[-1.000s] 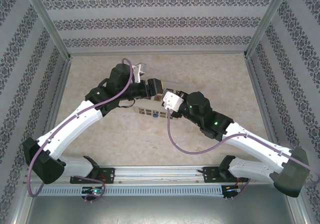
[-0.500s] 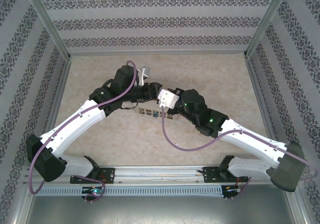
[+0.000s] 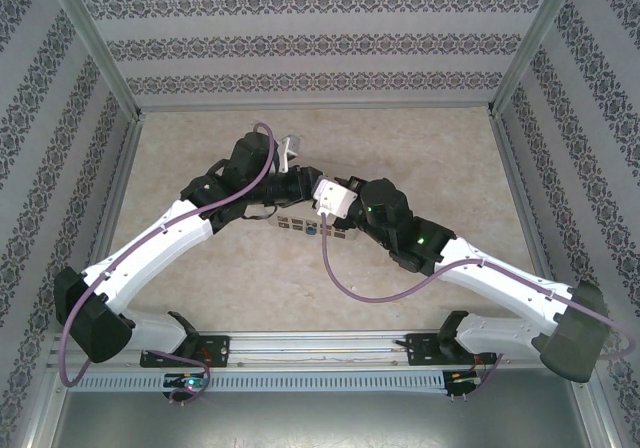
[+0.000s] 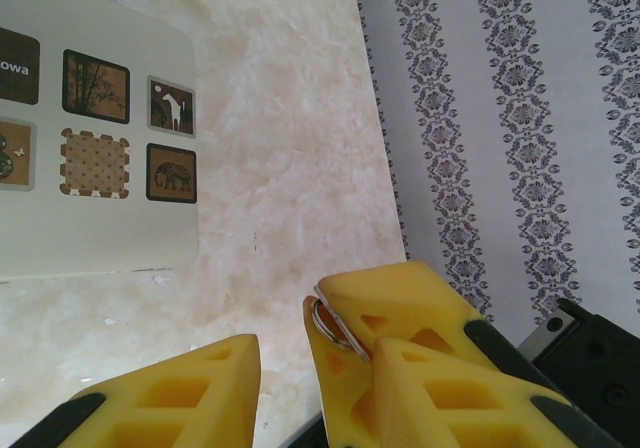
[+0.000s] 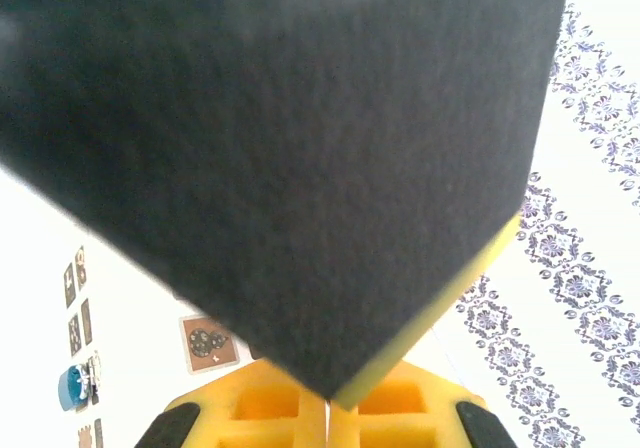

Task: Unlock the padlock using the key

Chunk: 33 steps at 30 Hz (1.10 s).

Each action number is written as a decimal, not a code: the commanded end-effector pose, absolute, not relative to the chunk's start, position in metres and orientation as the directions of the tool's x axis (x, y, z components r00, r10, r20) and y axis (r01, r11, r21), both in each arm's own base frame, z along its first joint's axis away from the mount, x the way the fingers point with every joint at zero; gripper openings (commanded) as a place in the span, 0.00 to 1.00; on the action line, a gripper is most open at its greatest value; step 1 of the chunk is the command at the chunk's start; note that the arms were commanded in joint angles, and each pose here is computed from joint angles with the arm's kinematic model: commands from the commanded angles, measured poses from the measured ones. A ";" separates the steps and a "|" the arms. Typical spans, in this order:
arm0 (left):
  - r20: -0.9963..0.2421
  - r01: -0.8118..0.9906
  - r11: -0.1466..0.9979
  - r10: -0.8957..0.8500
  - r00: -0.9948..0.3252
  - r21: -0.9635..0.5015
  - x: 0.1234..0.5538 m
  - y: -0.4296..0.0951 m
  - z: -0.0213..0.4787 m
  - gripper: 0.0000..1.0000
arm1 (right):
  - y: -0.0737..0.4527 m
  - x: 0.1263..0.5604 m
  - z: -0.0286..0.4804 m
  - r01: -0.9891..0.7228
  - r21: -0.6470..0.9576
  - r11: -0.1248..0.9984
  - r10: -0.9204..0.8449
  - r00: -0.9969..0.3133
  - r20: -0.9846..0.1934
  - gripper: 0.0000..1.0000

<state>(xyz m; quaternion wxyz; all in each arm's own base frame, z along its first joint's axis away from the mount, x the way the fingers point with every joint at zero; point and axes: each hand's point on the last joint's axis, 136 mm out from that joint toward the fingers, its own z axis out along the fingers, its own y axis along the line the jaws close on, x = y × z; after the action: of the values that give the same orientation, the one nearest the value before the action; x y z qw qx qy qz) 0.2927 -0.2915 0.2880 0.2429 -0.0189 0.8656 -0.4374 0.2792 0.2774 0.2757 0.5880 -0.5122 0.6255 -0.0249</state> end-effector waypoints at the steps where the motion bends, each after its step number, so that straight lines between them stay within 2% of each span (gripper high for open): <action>1: -0.414 0.194 0.592 -0.261 -0.872 -0.782 0.295 -0.300 0.293 0.35 | 0.281 0.278 0.290 -0.596 -0.637 0.489 -0.649 0.240 -0.722 0.00; 27: -0.423 0.163 0.573 -0.357 -0.833 -0.803 0.307 -0.295 0.302 0.35 | 0.279 0.277 0.284 -0.602 -0.625 0.496 -0.647 0.224 -0.729 0.00; 33: -0.417 0.162 0.573 -0.348 -0.839 -0.804 0.307 -0.297 0.299 0.30 | 0.278 0.276 0.286 -0.603 -0.619 0.503 -0.639 0.223 -0.736 0.00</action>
<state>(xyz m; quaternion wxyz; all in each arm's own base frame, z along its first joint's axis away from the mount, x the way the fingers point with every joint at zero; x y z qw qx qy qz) 0.3091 -0.2906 0.2945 0.2715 -0.0595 0.8493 -0.4488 0.2790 0.2775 0.2757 0.5880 -0.5120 0.6256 -0.0243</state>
